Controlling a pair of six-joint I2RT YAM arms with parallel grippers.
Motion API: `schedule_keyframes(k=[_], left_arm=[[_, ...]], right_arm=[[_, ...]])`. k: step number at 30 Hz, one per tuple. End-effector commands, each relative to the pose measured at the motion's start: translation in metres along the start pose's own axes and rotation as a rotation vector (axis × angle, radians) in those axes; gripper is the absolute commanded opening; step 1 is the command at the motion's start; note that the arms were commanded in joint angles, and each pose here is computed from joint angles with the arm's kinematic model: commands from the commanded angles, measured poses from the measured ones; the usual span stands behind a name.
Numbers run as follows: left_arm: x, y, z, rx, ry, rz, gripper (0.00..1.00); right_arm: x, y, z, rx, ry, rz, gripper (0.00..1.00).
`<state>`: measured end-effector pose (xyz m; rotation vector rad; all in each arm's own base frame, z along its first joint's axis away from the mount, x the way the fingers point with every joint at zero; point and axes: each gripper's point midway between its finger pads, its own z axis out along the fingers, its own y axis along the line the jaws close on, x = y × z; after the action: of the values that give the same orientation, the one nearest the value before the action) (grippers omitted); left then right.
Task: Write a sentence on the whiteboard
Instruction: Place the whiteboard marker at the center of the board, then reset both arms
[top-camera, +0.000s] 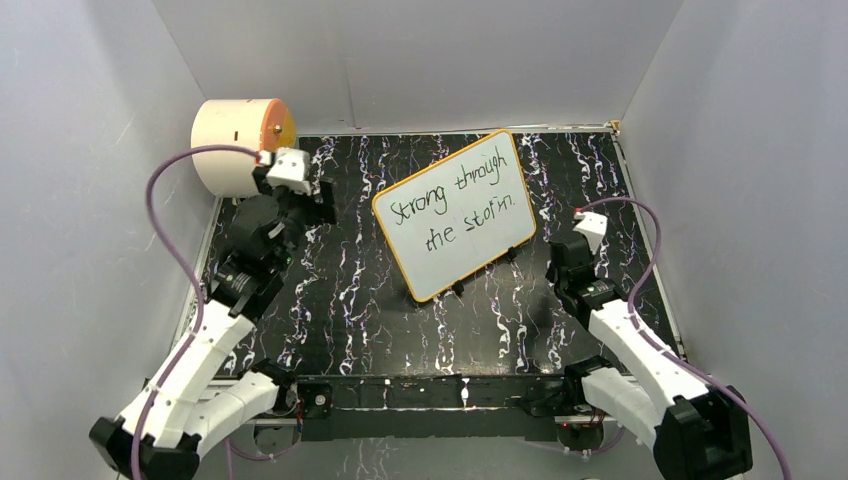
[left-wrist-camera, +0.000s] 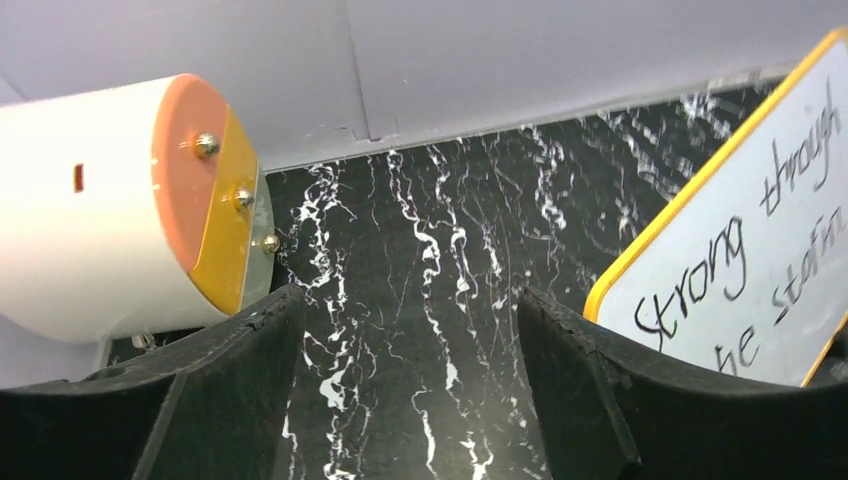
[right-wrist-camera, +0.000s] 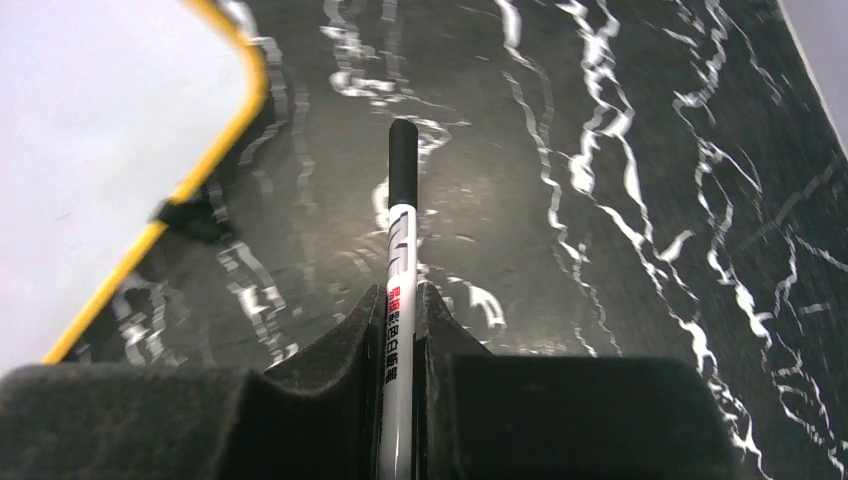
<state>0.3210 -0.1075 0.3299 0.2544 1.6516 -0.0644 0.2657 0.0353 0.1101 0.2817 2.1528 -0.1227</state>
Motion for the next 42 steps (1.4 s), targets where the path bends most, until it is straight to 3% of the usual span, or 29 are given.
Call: schedule_keyframes(k=[1, 8, 14, 24, 32, 38, 42], left_arm=[[-0.012, 0.027, -0.02, -0.11, -0.104, -0.192, 0.76], [0.003, 0.045, -0.044, -0.174, -0.128, -0.245, 0.75], [0.005, 0.05, -0.066, -0.179, -0.186, -0.281, 0.75], [0.034, 0.042, -0.082, -0.139, -0.133, -0.316, 0.73], [0.039, 0.045, -0.101, -0.15, -0.084, -0.344, 0.73], [0.025, 0.056, -0.125, -0.177, -0.147, -0.365, 0.73], [0.02, 0.065, -0.138, -0.206, -0.17, -0.374, 0.74]], right_arm=[[-0.011, -0.023, 0.023, 0.106, -0.062, 0.192, 0.0], [0.022, -0.029, 0.045, 0.133, 0.04, 0.285, 0.0], [0.051, -0.035, 0.049, 0.159, 0.105, 0.332, 0.1], [0.043, -0.035, 0.034, 0.119, 0.082, 0.351, 0.44], [-0.02, -0.035, -0.016, 0.012, -0.084, 0.329, 0.71], [-0.099, -0.05, -0.091, -0.059, -0.347, 0.277, 0.86], [-0.13, -0.061, -0.132, -0.079, -0.475, 0.222, 0.95]])
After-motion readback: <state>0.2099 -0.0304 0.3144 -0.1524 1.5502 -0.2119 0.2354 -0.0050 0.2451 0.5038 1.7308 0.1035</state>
